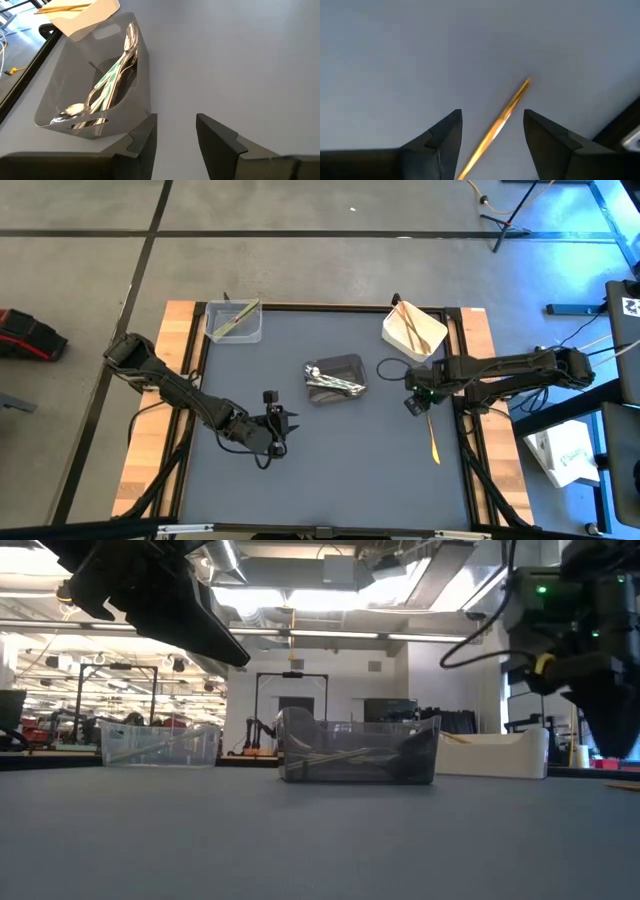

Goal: Sort silverware by color (type)
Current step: Put the gold table knife into the white bin

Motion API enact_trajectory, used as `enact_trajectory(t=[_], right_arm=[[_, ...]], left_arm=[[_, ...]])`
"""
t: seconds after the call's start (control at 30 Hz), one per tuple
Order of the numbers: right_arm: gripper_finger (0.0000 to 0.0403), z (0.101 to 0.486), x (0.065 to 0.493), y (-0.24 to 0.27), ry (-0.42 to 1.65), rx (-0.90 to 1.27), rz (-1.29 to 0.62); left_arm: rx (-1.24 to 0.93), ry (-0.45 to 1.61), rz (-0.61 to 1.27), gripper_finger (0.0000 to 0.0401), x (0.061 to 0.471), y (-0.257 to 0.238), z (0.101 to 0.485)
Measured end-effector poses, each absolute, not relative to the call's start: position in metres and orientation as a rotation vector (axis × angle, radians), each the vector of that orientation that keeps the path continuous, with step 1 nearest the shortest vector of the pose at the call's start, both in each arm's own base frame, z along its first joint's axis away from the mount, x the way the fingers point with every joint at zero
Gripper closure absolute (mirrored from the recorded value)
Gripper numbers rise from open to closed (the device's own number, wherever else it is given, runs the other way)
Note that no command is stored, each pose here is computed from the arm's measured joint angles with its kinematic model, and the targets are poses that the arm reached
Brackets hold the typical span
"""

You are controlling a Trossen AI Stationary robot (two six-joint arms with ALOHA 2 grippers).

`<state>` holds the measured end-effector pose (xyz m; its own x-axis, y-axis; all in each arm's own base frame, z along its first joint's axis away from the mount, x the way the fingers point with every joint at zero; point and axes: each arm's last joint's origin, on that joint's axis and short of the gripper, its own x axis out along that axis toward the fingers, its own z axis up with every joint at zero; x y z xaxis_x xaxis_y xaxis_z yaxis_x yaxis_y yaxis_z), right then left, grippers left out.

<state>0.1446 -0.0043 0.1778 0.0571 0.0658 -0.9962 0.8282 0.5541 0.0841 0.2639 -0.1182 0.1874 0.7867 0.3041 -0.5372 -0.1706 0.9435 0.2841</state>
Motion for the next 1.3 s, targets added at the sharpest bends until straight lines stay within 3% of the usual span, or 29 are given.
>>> enact_trajectory(t=[0.23, 0.77, 1.17, 1.3], right_arm=[[0.0207, 0.161, 0.143, 0.001, 1.413, 0.898, -0.684], [0.0272, 0.135, 0.146, 0.002, 1.563, 0.884, -0.717], [0.0392, 0.134, 0.147, 0.002, 1.571, 0.828, -0.638], [0.0390, 0.134, 0.147, 0.002, 1.573, 0.809, -0.625]], left_arm=[[0.227, 0.615, 0.258, 0.0270, 0.264, -0.118, 0.187], [0.228, 0.619, 0.255, 0.0270, 0.264, -0.118, 0.187], [0.228, 0.619, 0.255, 0.0270, 0.264, -0.118, 0.187], [0.228, 0.619, 0.255, 0.0270, 0.264, -0.118, 0.187]])
